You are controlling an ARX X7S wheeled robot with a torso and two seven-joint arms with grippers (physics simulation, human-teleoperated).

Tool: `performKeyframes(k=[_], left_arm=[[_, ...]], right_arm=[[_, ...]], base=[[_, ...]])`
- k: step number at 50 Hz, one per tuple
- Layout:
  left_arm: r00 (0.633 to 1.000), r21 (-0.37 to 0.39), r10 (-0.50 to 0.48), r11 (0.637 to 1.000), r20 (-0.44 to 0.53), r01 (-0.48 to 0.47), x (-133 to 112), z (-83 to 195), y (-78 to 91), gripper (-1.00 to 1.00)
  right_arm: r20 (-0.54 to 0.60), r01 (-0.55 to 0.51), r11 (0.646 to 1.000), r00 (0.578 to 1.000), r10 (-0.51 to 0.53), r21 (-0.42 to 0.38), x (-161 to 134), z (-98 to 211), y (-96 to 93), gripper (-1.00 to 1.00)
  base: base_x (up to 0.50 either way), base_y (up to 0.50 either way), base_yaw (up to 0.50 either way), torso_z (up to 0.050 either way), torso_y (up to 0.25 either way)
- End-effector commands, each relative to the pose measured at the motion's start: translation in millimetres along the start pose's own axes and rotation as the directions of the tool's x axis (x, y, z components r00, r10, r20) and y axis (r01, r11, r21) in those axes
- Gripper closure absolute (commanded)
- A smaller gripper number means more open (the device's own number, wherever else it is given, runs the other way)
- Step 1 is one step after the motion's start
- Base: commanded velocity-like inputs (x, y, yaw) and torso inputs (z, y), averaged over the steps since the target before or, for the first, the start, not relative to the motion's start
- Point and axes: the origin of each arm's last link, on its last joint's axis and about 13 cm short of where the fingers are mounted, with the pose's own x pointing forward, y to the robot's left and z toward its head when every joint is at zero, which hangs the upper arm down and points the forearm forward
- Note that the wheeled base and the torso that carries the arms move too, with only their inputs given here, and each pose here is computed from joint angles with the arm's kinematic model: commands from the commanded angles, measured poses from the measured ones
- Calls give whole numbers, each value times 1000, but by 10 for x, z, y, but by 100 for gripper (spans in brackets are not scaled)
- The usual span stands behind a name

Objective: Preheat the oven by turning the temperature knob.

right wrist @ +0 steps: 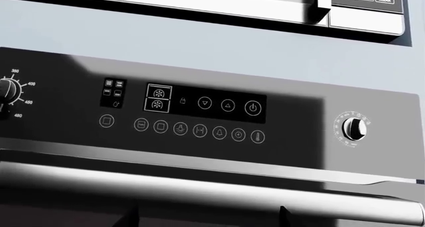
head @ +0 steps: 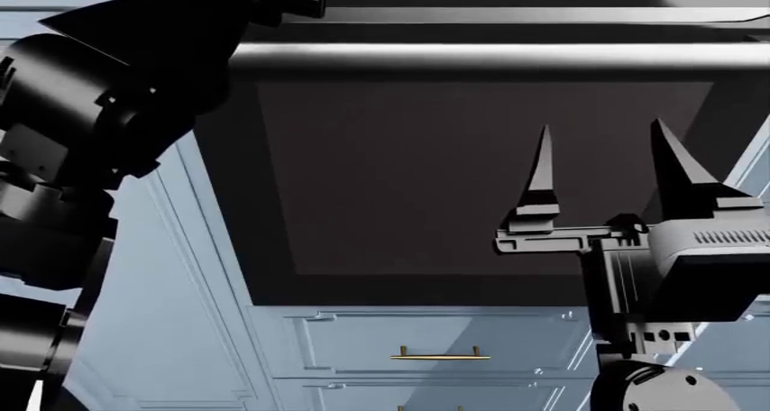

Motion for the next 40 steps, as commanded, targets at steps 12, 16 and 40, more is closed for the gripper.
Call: performKeyframes(k=[12, 16, 40], left_arm=[[997, 41, 76, 996, 5, -76, 171, 20, 163, 100], [996, 90, 91, 992, 16, -92, 171, -4, 168, 100], [983, 219, 151, 961, 104, -171, 202, 101, 211, 100]], right_arm=[[3, -2, 1000, 1000, 2, -2, -8, 16, 7, -100], [4, -3, 1000, 1000, 3, -2, -9, 14, 8, -100], [-2, -2, 1000, 1000, 2, -4, 2, -9, 8, -100]], base=[[25, -3, -15, 4, 0], [27, -4, -16, 3, 0], [28, -4, -17, 4, 0]])
